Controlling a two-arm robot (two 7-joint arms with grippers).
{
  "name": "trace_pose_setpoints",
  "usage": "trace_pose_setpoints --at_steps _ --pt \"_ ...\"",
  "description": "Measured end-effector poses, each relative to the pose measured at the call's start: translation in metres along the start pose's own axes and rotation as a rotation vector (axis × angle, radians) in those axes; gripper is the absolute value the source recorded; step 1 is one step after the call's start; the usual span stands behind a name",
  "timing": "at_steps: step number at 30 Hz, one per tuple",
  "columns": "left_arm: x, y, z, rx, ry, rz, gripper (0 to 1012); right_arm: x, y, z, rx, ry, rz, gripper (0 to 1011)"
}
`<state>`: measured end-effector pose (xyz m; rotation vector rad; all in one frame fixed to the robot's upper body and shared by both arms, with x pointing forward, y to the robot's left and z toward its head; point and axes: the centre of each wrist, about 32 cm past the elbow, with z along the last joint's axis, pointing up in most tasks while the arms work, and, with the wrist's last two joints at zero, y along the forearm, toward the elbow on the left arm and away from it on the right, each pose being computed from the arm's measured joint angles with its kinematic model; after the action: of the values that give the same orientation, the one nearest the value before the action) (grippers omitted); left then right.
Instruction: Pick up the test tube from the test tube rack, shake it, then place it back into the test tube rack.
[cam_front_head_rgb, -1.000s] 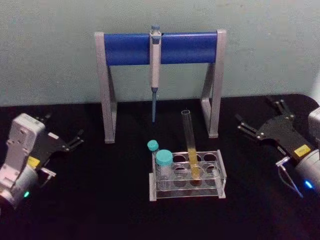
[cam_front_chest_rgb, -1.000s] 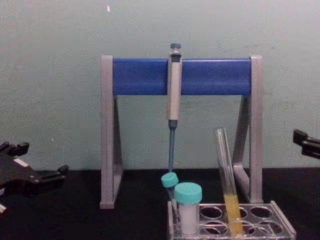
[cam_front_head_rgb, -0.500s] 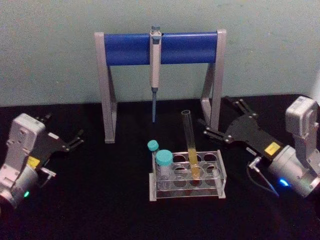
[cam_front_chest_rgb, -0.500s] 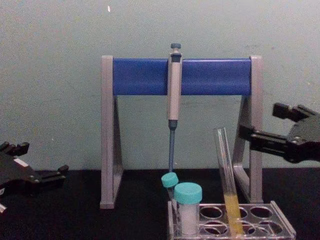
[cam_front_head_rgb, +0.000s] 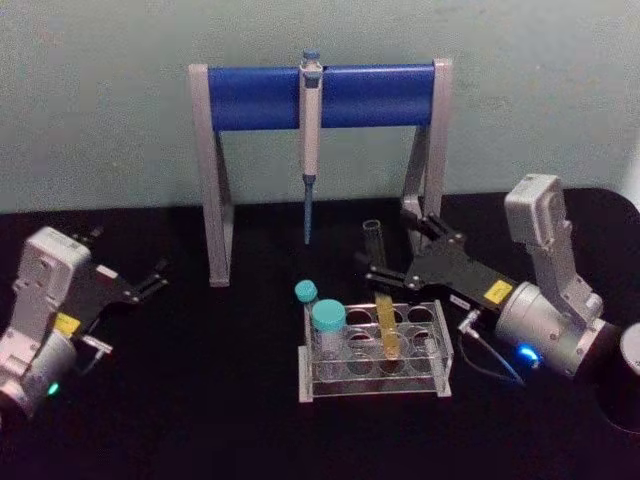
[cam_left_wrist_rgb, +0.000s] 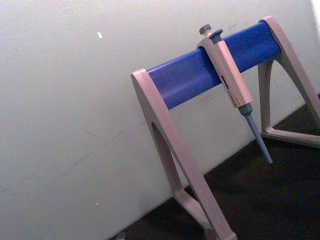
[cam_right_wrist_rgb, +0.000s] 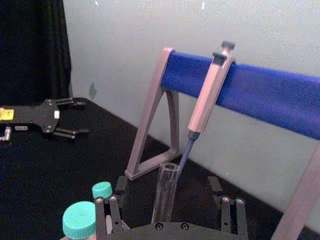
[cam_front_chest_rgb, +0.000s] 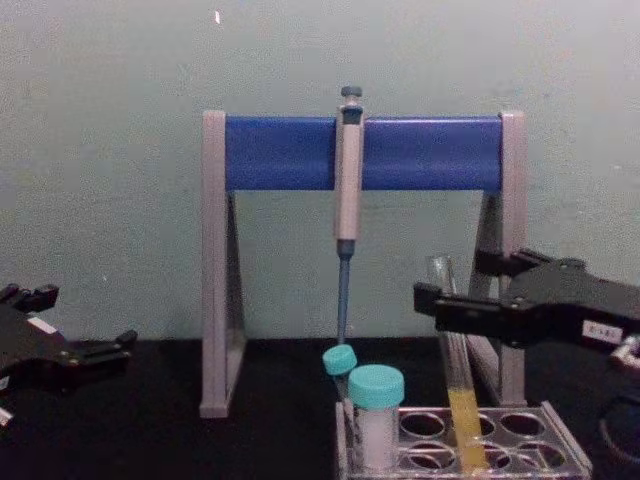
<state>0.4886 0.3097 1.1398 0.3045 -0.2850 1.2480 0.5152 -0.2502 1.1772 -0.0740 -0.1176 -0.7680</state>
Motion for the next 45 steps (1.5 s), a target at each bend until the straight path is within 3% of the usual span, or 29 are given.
trace_pose_setpoints --at_steps 14,41,45 --pt "0.0 0.0 0.0 0.0 0.0 0.0 1001 0.002 0.013 -0.001 -0.087 0.071 0.007 1000" --pt "0.0 0.0 0.0 0.0 0.0 0.0 1001 0.003 0.013 -0.002 -0.093 0.082 0.003 1000" --pt "0.0 0.0 0.0 0.0 0.0 0.0 1002 0.002 0.013 -0.002 -0.093 0.082 0.003 944"
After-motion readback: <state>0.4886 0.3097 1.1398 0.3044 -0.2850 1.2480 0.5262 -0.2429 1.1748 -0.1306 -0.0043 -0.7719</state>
